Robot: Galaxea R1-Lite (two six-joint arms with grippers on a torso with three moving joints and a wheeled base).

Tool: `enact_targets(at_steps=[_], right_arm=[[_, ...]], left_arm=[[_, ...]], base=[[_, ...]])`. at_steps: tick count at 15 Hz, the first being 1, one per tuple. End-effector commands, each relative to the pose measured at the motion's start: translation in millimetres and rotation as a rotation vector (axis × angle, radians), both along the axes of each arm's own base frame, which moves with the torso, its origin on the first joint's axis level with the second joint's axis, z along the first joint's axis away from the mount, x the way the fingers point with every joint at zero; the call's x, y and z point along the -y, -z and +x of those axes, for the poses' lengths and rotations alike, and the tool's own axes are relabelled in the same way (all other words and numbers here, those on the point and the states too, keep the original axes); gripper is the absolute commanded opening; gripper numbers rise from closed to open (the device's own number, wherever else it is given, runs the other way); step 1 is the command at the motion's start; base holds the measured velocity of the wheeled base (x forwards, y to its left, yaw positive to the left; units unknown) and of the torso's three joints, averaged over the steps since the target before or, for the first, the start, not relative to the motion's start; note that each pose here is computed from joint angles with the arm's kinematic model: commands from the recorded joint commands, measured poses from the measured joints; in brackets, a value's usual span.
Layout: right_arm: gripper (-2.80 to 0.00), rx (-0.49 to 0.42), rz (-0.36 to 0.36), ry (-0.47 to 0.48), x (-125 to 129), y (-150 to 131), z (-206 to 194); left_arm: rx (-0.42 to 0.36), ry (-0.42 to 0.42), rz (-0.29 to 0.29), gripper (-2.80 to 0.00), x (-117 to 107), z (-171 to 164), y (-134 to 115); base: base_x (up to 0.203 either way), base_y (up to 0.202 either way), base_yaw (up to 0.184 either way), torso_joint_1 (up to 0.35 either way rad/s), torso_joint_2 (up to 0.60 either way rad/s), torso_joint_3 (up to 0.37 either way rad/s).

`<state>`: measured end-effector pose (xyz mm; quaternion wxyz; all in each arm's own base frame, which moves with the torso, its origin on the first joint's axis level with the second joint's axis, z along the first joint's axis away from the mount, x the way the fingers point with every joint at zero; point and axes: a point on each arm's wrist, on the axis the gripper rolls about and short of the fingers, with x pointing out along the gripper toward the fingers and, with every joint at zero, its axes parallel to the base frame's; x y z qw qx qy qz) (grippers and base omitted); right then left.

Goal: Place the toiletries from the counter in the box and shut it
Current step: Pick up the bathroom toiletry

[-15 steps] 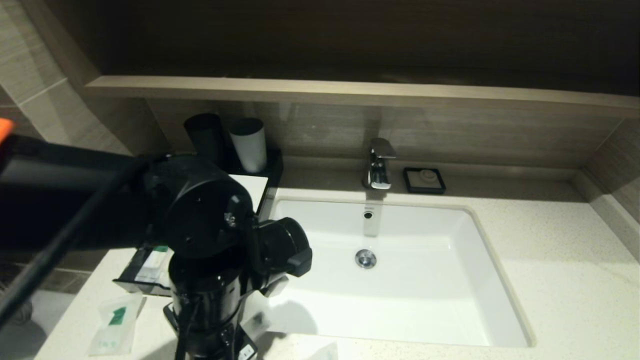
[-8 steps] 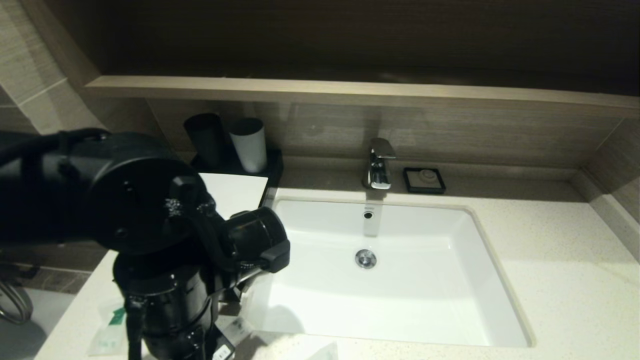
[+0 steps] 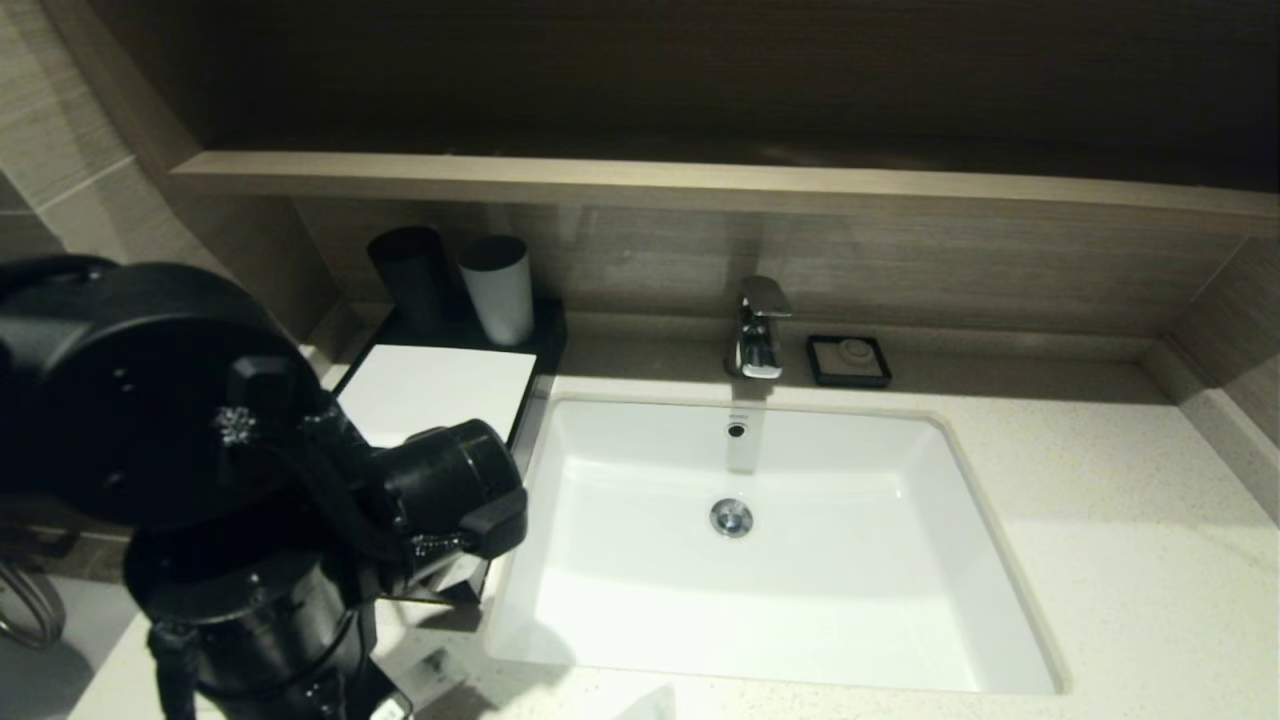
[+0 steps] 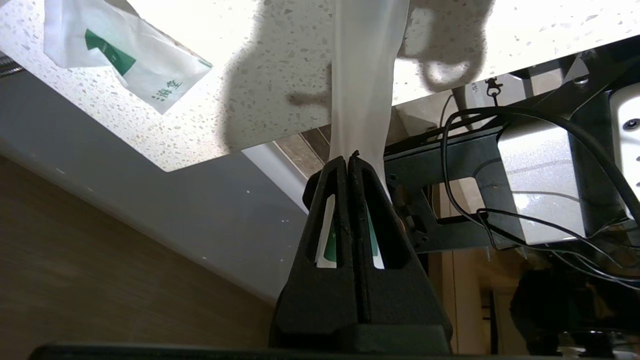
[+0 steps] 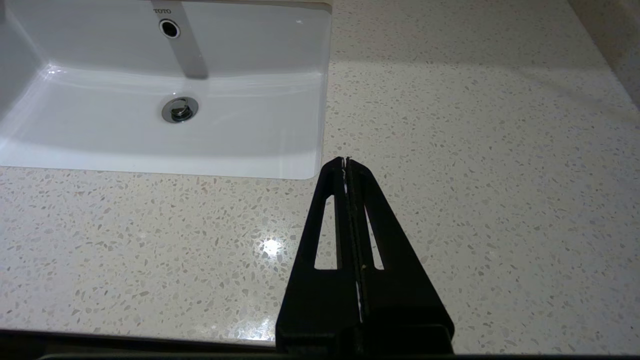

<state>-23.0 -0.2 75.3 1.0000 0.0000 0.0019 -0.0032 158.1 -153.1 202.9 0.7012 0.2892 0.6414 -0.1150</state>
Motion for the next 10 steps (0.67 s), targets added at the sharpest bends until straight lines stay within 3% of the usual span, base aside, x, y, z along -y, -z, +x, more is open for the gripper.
enact_targets(at_steps=[1,10], right_arm=[[-2.80,-0.001,0.000,0.000,0,0,0],[-2.80,-0.001,0.000,0.000,0,0,0]], left_arm=[[0.014,-0.020,-0.012,-2.80,-8,-3,-6],[0.135,-0.136,-0.047,-2.80,-27,13,-14]], base=[[0.000,0.000,0.000,0.000,0.00,0.000],[0.000,0.000,0.000,0.000,0.00,0.000]])
